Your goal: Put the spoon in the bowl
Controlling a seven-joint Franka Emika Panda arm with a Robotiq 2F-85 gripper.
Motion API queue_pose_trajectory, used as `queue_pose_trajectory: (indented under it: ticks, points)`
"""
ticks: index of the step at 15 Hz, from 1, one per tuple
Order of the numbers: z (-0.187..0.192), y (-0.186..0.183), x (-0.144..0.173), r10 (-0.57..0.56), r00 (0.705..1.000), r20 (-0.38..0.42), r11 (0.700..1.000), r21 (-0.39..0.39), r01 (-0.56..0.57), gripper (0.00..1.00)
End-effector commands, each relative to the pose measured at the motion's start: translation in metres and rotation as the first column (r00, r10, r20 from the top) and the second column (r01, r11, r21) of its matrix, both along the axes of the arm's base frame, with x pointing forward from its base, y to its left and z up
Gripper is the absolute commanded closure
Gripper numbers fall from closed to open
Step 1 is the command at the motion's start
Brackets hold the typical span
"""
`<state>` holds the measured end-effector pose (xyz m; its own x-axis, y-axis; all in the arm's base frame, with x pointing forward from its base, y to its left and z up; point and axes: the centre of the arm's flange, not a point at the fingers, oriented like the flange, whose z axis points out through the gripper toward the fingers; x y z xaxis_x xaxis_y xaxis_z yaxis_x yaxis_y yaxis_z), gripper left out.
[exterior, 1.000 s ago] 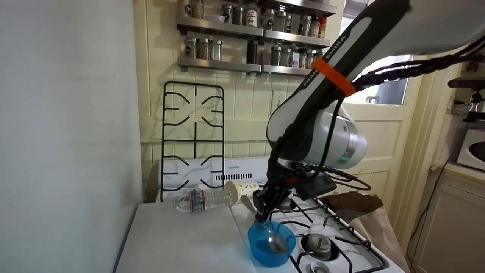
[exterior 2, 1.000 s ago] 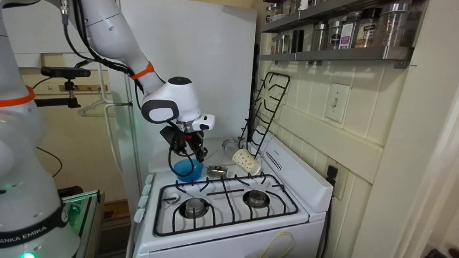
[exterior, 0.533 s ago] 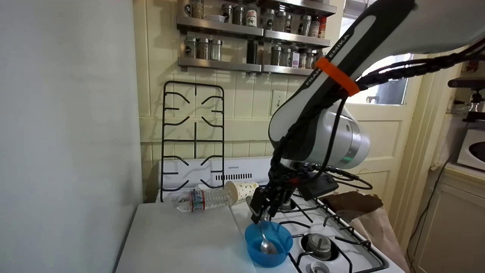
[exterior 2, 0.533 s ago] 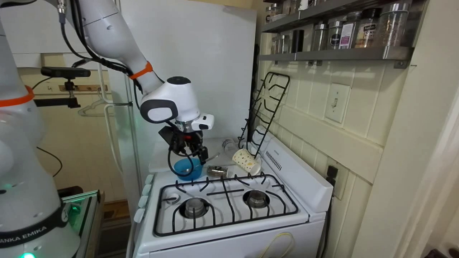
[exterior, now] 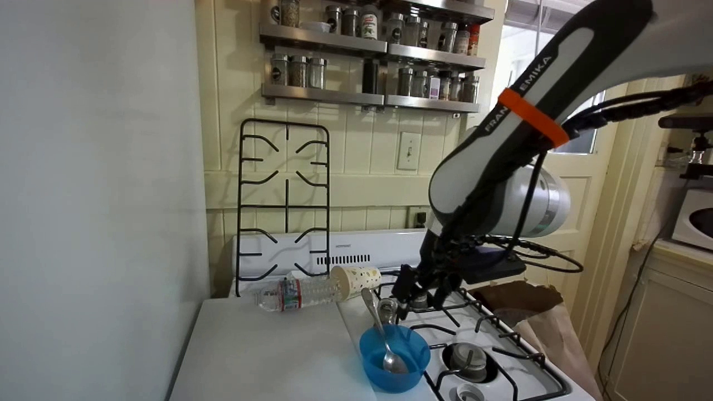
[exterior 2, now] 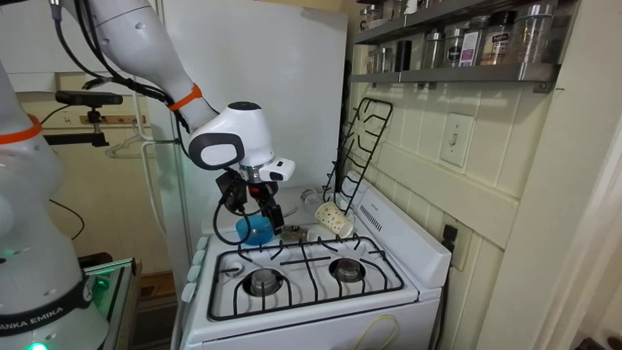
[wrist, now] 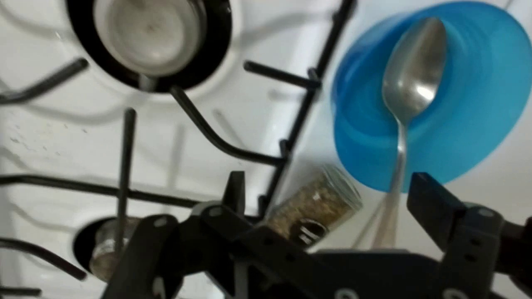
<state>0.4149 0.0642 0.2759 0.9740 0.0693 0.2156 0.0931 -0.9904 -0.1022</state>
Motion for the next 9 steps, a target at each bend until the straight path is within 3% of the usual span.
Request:
queue_pose_trajectory:
  ticks: [1,6,9]
  points:
    - [0.000,-0.019,-0.011,-0.073,0.989,-0.128,0.997,-0.002,0.073,0.01]
    - [0.004,-0.014,0.001,-0.022,0.992,-0.123,0.999,0.034,0.026,0.00]
    - [0.001,-0.002,0.014,0.022,0.981,-0.192,0.999,0.041,-0.014,0.00]
